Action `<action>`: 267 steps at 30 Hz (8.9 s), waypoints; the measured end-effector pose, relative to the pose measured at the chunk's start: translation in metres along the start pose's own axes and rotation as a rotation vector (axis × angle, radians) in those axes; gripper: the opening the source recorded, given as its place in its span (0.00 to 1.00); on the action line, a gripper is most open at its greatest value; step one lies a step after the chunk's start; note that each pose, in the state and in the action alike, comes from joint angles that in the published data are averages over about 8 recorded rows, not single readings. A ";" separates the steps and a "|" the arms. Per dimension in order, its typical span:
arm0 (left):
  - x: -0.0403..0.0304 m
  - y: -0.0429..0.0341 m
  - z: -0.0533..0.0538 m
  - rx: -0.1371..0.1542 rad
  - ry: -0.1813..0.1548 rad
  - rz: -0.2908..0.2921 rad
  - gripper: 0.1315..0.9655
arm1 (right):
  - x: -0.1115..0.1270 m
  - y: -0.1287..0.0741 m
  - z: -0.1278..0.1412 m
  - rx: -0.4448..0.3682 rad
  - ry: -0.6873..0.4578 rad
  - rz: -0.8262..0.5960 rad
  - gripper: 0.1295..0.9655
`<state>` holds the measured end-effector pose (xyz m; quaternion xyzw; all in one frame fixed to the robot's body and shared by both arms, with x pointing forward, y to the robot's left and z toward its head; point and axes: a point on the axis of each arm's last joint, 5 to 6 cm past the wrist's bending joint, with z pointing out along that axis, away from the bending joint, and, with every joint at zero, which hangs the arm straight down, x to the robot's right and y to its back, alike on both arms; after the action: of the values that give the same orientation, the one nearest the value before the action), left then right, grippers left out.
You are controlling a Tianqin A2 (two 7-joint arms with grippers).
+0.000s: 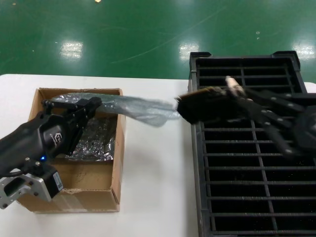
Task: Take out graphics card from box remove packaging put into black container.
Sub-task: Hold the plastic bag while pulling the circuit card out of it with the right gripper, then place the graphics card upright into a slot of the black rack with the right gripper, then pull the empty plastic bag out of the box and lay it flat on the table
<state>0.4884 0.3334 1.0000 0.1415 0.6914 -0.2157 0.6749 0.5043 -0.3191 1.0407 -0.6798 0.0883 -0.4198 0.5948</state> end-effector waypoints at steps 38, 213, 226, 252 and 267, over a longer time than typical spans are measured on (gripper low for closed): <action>0.0000 0.0000 0.000 0.000 0.000 0.000 0.01 | 0.055 -0.029 0.004 -0.438 -0.448 -0.413 0.05; 0.0162 0.0056 0.065 -0.064 0.454 -1.230 0.01 | -0.002 0.056 0.032 -0.214 0.453 0.094 1.00; 0.0169 0.0219 0.125 -0.380 0.613 -1.356 0.01 | -0.002 0.056 0.032 -0.214 0.453 0.094 1.00; -0.1031 -0.0081 0.085 -0.264 0.177 -1.402 0.17 | -0.002 0.056 0.032 -0.214 0.453 0.094 1.00; -0.1176 -0.0334 0.039 -0.036 -0.073 -0.974 0.47 | -0.002 0.056 0.032 -0.214 0.453 0.094 1.00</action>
<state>0.5123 0.2963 1.1207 -0.2178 0.6568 -0.4993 0.5215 0.5464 -0.3098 0.9919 -0.6225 0.2949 -0.5214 0.5036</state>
